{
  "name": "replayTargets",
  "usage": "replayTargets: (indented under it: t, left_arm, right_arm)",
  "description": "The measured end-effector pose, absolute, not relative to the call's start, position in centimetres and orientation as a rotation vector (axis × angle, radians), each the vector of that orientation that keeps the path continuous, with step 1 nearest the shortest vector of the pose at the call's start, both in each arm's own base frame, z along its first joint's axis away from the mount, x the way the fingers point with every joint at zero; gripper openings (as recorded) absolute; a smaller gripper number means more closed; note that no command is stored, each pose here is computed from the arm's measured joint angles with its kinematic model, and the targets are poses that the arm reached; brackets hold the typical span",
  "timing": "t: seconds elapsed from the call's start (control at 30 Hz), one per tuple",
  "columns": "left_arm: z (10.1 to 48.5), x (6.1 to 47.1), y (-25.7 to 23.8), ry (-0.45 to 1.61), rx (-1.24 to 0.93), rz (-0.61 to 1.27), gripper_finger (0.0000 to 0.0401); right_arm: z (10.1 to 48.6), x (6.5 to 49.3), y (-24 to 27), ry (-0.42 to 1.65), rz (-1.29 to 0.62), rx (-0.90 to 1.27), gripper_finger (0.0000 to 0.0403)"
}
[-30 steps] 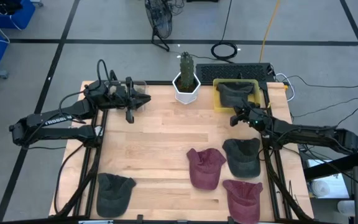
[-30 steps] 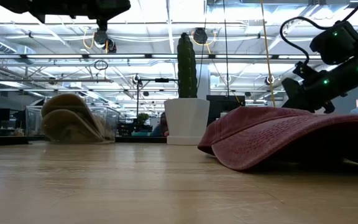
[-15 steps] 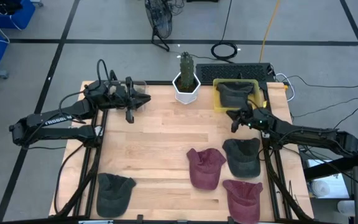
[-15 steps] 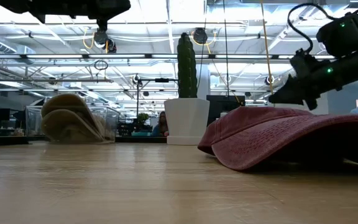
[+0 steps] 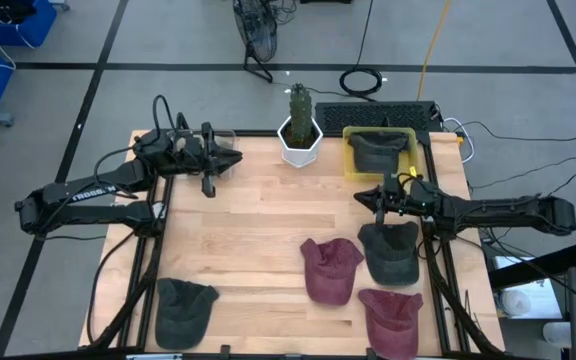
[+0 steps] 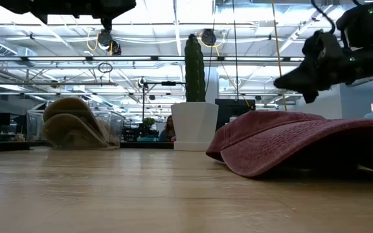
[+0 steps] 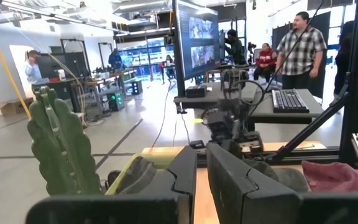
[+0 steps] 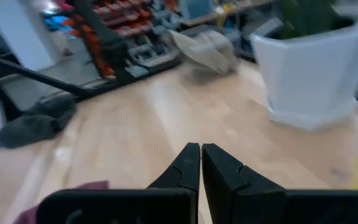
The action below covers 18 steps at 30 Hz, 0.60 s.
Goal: Pick & Place hat
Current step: Put the right black cap into the yellow bin
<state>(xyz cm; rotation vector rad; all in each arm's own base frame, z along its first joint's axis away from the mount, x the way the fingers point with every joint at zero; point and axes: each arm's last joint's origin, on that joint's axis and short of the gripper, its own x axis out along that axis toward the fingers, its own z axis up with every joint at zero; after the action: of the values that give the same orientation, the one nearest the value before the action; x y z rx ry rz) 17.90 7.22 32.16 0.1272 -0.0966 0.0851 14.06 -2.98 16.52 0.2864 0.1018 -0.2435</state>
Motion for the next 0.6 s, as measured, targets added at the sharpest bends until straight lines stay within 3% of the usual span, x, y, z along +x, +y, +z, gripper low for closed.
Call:
replayTargets:
  t: [0.27,0.6]
  left_arm:
    - [32.1,18.0,7.3,-0.090,0.136,0.102,0.0047]
    - [32.1,18.0,7.3,-0.091,0.139,0.104,0.0047]
  right_arm:
    - [17.6,15.0,-1.8,-0.013,-0.141,0.215,0.0008]
    - [18.9,17.7,-0.9,0.111,-0.106,0.138,0.0009]
